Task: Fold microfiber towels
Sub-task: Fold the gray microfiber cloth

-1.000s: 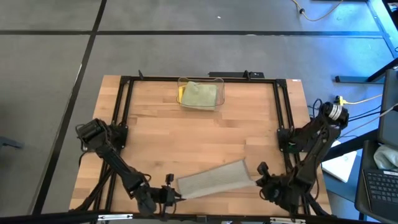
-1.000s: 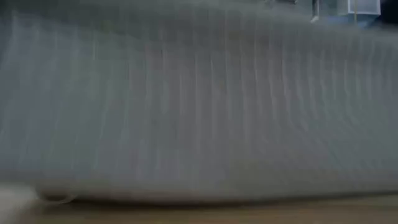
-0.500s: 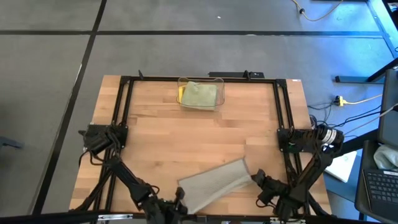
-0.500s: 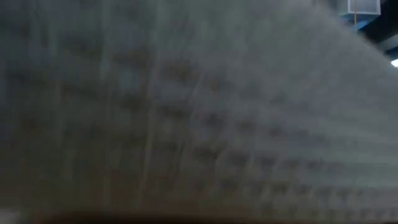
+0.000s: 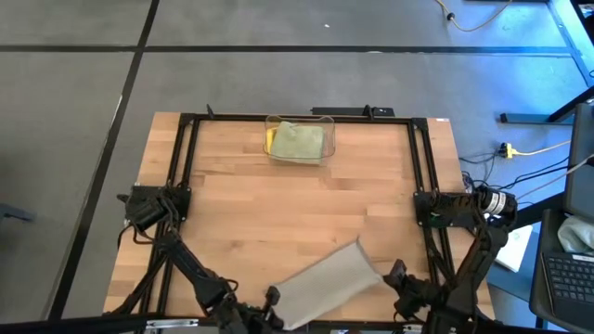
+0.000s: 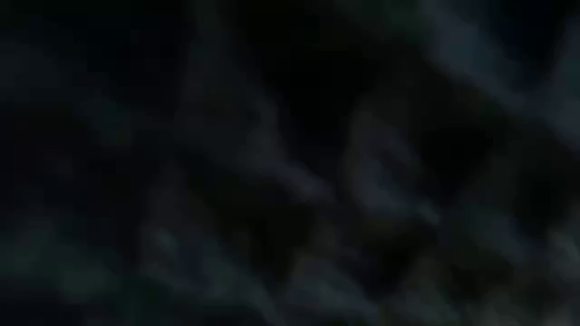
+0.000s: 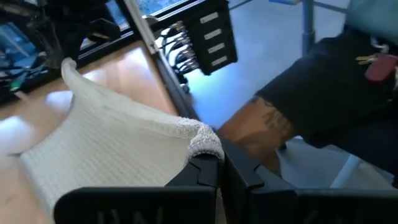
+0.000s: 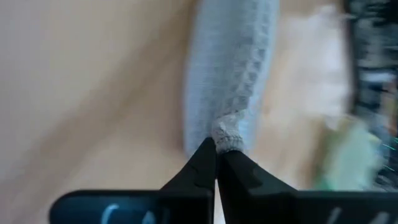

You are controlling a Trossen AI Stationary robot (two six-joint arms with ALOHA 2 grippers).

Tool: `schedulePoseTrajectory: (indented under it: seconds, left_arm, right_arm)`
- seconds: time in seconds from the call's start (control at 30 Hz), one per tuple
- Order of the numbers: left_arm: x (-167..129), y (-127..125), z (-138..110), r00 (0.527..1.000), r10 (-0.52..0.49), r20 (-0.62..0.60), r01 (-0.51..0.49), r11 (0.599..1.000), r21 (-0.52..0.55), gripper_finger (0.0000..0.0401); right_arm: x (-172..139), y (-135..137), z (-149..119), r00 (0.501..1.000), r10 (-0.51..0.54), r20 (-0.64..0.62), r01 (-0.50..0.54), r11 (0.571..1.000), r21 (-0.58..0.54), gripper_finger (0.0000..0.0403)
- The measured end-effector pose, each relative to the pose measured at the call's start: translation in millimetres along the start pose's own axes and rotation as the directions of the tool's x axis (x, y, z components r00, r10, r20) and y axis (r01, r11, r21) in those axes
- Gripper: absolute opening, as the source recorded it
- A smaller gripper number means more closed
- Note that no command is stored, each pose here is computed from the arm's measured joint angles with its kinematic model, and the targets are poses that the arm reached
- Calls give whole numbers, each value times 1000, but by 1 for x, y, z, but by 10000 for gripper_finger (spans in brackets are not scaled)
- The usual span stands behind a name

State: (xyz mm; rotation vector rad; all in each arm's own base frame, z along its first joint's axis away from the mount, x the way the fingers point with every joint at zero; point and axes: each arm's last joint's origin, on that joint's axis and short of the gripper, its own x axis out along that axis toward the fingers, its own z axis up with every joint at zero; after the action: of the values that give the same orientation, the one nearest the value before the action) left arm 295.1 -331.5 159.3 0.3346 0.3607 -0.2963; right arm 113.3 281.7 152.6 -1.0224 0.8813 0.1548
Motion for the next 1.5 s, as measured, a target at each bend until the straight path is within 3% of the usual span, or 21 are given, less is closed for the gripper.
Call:
schedulePoseTrajectory:
  seconds: [0.17,0.3,0.37,0.53,0.6,0.67,0.73,0.8,0.87,1.0,1.13,1.3,1.43,1.5]
  left_arm:
    - [-2,5,6,998,69,9,-69,997,42,0]
    - [-11,0,36,988,132,80,-138,988,75,0]
    - [-17,-4,58,978,161,130,-168,984,52,0]
    - [-37,-13,109,957,158,245,-149,987,-53,0]
    - [-45,-17,121,951,161,266,-148,987,-68,0]
    - [-50,-19,122,946,234,224,-227,972,-56,0]
    - [-52,-19,111,914,384,130,-385,923,-23,0]
    - [-52,-15,94,838,544,38,-544,839,-10,0]
    - [-53,-7,75,786,618,-27,-618,786,-17,0]
    - [-59,17,26,736,637,-230,-672,728,-136,0]
    - [-62,37,-39,633,696,-340,-773,595,-221,0]
    - [-77,45,-110,558,680,-475,-830,471,-299,0]
    - [-86,52,-140,531,683,-502,-847,405,-344,0]
    - [-89,52,-143,534,693,-485,-844,400,-358,0]
  right_arm:
    - [-14,-23,-4,974,-219,-52,219,976,-5,6]
    - [-38,-50,-1,934,-345,-89,352,933,73,6]
    - [-48,-56,7,940,-339,-45,342,929,144,6]
    - [-72,-59,26,961,-269,65,257,955,148,6]
    - [-81,-62,31,959,-266,94,247,953,175,6]
    - [-84,-67,30,946,-308,102,281,935,218,6]
    - [-79,-75,28,938,-340,66,307,904,298,6]
    - [-63,-81,24,933,-359,12,333,875,350,6]
    - [-40,-84,18,931,-358,-68,358,860,364,6]
    - [15,-86,-8,910,-301,-286,396,837,378,6]
    - [70,-83,-50,859,-311,-406,469,797,381,8]
    - [116,-80,-109,792,-274,-546,517,776,361,10]
    - [129,-84,-126,773,-247,-584,533,752,388,10]
    - [127,-87,-126,775,-266,-573,542,747,386,11]
